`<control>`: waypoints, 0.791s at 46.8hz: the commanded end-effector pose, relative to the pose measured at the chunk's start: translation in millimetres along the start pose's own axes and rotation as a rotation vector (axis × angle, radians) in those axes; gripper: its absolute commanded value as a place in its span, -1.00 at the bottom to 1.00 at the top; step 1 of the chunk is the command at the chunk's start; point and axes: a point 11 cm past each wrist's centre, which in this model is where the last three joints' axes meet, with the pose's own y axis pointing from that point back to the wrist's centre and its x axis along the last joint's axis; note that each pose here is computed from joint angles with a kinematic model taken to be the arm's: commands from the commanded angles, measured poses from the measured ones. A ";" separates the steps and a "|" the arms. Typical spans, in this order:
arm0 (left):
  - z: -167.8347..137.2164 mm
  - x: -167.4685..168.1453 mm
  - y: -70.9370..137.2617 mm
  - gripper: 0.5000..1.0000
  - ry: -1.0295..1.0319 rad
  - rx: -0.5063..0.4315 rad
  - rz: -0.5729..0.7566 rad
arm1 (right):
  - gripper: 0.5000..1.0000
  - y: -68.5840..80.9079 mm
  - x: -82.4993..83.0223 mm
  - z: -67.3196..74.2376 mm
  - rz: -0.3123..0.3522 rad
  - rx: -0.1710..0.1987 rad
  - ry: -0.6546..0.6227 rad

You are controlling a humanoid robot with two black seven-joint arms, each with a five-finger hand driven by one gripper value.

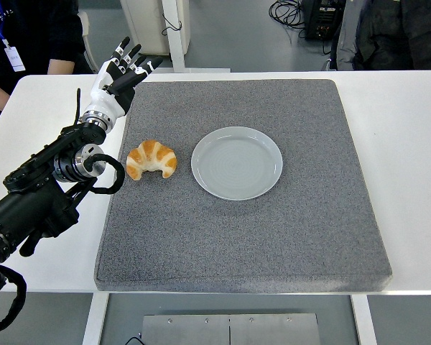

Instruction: Place the bread on the plate

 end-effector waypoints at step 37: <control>28.2 -14.7 -15.3 0.83 -0.162 0.131 0.036 | 1.00 -0.5 0.2 -2.0 0.000 0.003 0.003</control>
